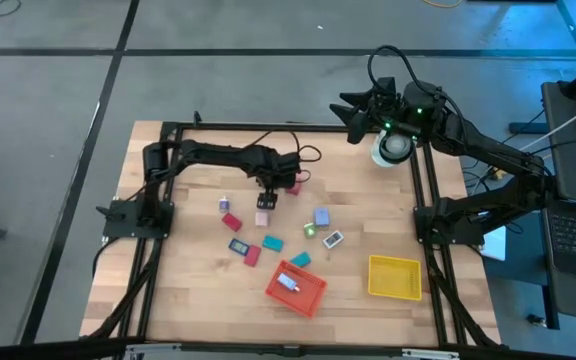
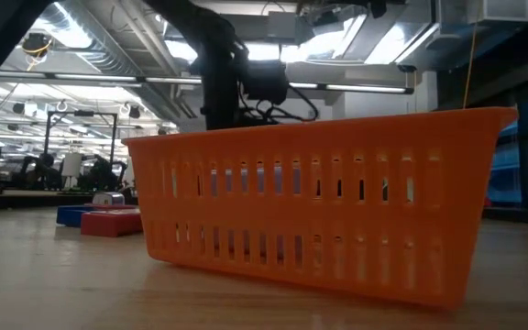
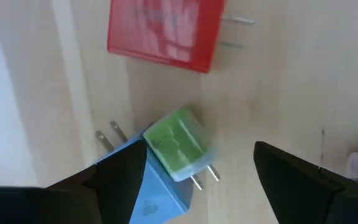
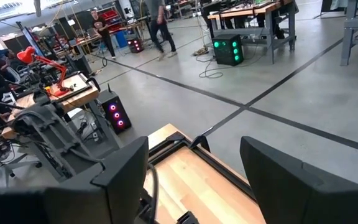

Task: Pick & Place Office items
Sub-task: Put the top green charger adapter into the orange bin

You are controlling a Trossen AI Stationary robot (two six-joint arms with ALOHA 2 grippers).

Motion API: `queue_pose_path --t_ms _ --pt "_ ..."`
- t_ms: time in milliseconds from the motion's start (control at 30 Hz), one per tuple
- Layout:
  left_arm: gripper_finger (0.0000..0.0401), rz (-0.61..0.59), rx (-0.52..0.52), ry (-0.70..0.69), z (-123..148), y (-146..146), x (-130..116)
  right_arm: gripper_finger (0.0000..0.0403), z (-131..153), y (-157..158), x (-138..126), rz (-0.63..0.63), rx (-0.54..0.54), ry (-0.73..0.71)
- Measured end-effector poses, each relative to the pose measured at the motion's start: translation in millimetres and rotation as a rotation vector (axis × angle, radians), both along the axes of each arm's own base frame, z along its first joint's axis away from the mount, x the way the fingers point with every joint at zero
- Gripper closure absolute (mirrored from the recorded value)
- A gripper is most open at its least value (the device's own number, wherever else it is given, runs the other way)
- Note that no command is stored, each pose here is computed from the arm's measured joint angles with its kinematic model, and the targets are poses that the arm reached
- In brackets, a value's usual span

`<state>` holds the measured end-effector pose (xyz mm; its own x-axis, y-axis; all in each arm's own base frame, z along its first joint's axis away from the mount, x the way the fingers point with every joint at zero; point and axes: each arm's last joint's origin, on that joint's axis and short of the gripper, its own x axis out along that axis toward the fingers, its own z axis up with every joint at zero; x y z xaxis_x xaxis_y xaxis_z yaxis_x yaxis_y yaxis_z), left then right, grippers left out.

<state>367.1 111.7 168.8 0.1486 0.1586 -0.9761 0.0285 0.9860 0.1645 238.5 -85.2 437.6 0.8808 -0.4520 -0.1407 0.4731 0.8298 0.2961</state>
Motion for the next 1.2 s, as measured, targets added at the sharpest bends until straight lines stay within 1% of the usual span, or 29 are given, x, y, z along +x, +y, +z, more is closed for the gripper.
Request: queue_pose_path --t_ms 100,233,300,400,467,533,600,700,800,900,1067,1200 --pt "0.0107 0.042 -0.047 -0.011 -2.5 6.7 -1.3 0.0142 0.0 0.0 0.0 0.0 0.0 0.0" --pt "0.011 0.055 -0.074 -0.017 -4.2 9.5 -1.2 0.0142 0.0 -0.1 -0.1 -0.002 0.0 0.0" --pt "0.0122 0.058 -0.108 -0.023 -6.2 8.6 -0.8 0.0142 0.1 -0.2 -0.2 -0.004 -0.001 0.0" --pt "0.0156 0.065 -0.188 -0.007 -11.4 3.0 -2.0 0.0142 0.0 -1.6 -0.6 -0.01 -0.001 0.0" --pt "0.0178 0.058 -0.179 -0.026 -14.6 0.2 3.8 0.0142 0.0 -2.2 -0.8 -0.012 -0.001 0.0" --pt "0.0193 0.055 -0.159 0.016 -25.5 -1.0 4.8 0.0142 0.1 -2.3 -1.0 -0.013 -0.001 0.0" --pt "0.0206 0.064 -0.179 0.012 -28.5 -0.4 6.4 0.0142 0.1 -2.3 -0.9 -0.013 -0.001 0.0" --pt "0.0226 0.068 -0.21 0.014 -30.8 -1.6 6.5 0.0142 0.0 -2.2 -0.9 -0.012 -0.001 0.0" --pt "0.0246 0.062 -0.185 0.014 -31.3 -3.8 7.9 0.0142 0.0 -2.2 -0.8 -0.012 -0.001 0.0" --pt "0.0263 0.062 -0.189 0.01 -31.4 -3.6 8.1 0.0142 0.0 -3.1 -1.2 -0.016 -0.003 0.001" --pt "0.0264 0.053 -0.202 0.004 -30.5 -4.1 8.0 0.0142 0.0 -6.8 -2.5 -0.026 -0.002 0.001" --pt "0.0264 0.044 -0.256 -0.025 -24.0 -5.4 6.8 0.0142 0.0 -7.2 -2.7 -0.023 -0.001 0.001"
